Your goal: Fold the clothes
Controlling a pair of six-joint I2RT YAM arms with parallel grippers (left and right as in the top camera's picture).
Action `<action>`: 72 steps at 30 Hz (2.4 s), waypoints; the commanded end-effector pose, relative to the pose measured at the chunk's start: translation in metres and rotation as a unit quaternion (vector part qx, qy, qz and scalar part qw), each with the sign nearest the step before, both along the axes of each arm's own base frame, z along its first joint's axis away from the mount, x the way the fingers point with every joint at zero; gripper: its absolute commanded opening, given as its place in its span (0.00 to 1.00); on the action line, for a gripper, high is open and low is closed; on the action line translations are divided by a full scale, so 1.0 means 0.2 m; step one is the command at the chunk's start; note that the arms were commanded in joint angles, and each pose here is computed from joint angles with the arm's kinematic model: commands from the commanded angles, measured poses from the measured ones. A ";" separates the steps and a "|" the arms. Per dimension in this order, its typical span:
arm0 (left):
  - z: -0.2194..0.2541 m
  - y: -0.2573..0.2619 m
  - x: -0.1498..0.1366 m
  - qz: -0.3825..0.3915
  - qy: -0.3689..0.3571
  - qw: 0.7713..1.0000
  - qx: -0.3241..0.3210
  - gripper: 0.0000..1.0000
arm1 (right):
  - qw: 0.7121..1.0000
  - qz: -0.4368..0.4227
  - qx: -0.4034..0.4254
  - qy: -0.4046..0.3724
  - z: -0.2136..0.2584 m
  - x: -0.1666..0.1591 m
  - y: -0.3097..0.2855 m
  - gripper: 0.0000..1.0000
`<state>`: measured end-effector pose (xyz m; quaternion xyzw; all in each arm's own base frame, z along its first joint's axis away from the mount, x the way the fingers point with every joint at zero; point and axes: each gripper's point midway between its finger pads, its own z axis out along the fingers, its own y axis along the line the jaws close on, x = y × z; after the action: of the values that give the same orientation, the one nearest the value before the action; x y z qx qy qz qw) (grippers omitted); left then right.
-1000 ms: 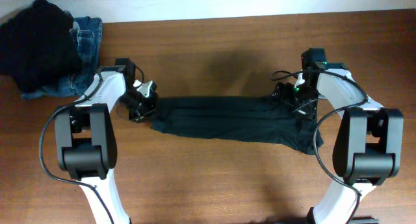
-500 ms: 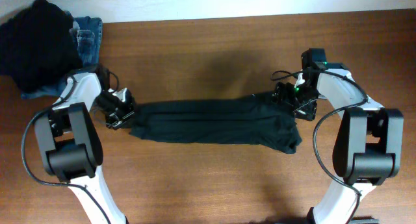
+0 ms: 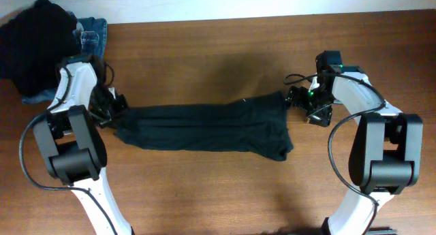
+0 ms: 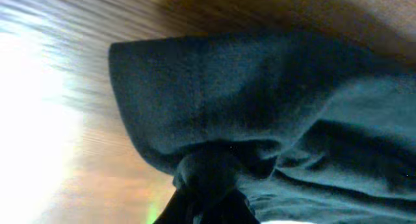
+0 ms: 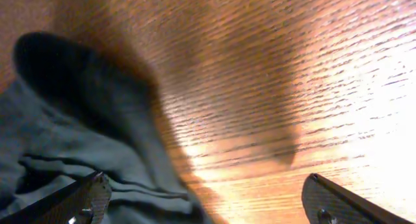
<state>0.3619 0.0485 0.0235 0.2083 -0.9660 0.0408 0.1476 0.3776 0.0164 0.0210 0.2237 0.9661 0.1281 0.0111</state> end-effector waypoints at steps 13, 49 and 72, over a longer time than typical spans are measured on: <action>0.17 -0.12 0.04 -0.072 0.013 0.994 0.083 0.01 | 1.000 -0.001 0.003 0.006 -0.02 -0.01 0.01 0.99; 0.15 -0.71 -0.02 -0.224 -0.003 0.971 0.080 0.07 | 1.000 -0.001 0.003 0.006 -0.02 -0.01 0.01 0.99; 0.09 -0.80 -0.07 -0.230 0.007 0.972 0.054 0.25 | 1.000 -0.001 0.003 0.006 -0.02 -0.01 0.01 0.99</action>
<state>0.3512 -0.1031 0.0454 -0.0123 -0.9882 -0.0551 0.1424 0.3774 0.0165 0.0208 0.2236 0.9662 0.1281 0.0107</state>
